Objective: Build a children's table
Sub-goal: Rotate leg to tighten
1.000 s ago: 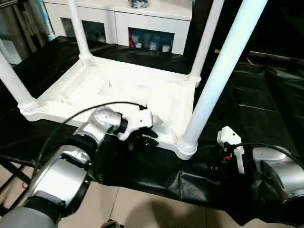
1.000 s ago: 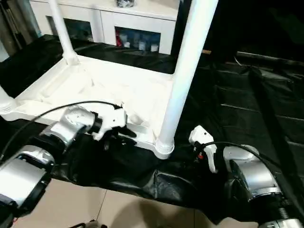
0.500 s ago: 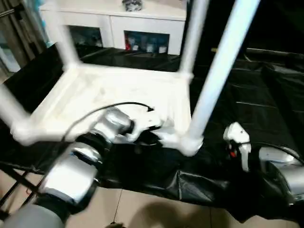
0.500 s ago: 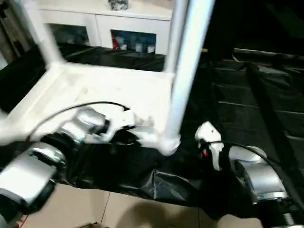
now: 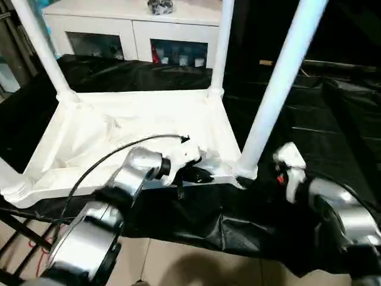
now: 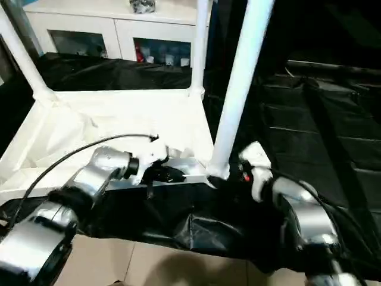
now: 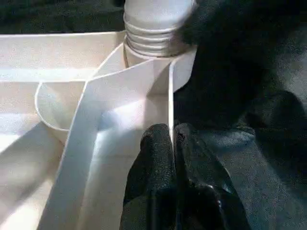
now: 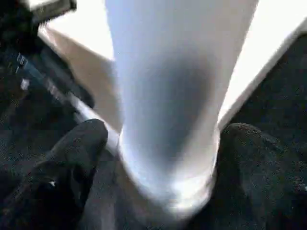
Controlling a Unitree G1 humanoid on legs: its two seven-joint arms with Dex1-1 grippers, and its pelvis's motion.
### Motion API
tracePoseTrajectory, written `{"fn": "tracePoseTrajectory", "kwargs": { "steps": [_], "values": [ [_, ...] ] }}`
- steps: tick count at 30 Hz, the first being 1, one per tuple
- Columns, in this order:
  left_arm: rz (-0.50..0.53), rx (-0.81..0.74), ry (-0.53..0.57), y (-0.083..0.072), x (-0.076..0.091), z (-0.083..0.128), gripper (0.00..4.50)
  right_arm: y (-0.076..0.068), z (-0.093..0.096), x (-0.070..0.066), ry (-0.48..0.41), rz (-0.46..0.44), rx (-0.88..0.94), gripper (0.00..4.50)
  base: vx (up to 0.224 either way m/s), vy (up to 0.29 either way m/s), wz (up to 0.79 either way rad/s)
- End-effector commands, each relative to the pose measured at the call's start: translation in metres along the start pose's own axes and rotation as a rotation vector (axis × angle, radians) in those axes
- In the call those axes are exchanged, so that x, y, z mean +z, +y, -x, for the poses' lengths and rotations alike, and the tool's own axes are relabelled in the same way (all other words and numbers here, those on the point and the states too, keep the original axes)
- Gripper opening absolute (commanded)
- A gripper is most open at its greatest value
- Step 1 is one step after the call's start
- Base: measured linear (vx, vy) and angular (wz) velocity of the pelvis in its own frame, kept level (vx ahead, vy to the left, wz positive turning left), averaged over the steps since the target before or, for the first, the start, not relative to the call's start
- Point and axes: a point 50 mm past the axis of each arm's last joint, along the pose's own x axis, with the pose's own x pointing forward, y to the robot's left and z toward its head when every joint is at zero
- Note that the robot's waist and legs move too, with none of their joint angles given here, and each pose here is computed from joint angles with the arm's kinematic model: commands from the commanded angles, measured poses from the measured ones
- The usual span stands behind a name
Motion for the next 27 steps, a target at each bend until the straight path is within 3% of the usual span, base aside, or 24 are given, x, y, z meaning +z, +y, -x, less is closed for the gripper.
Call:
{"fn": "tracePoseTrajectory", "kwargs": {
  "steps": [1, 8, 16, 17, 18, 19, 20, 27],
  "values": [
    [0.047, -0.072, 0.065, -0.014, -0.02, 0.0, 0.0, -0.001, -0.002, -0.001, 0.006, 0.005, -0.012, 4.46, 0.0, 0.0, 0.0],
    [0.042, -0.133, 0.198, -0.019, -0.033, 0.006, 0.0, 0.002, -0.012, -0.005, 0.058, 0.077, 0.013, 4.46, 0.0, 0.0, 0.0],
    [0.014, -0.083, 0.195, -0.008, -0.023, 0.009, 0.0, 0.001, -0.017, -0.004, 0.057, 0.09, 0.036, 4.46, 0.0, 0.0, 0.0],
    [0.013, -0.083, 0.193, -0.007, -0.022, 0.009, 0.28, 0.001, -0.018, -0.004, 0.057, 0.092, 0.035, 4.49, 0.0, 0.0, 0.0],
    [0.021, -0.078, 0.186, -0.006, -0.021, 0.01, 0.28, 0.002, -0.018, -0.004, 0.057, 0.094, 0.035, 4.49, 0.0, 0.0, 0.0],
    [0.021, -0.078, 0.186, -0.006, -0.021, 0.01, 0.28, 0.002, -0.018, -0.004, 0.057, 0.094, 0.035, 4.49, 0.0, 0.0, 0.0],
    [0.023, -0.076, 0.187, -0.006, -0.022, 0.01, 0.57, 0.002, -0.019, -0.005, 0.057, 0.093, 0.035, 4.5, 0.0, 0.0, 0.0],
    [0.067, -0.043, 0.25, -0.003, -0.03, 0.019, 0.57, 0.003, -0.022, -0.005, 0.039, 0.089, 0.033, 4.5, 0.0, 0.0, 0.0]
  ]
}}
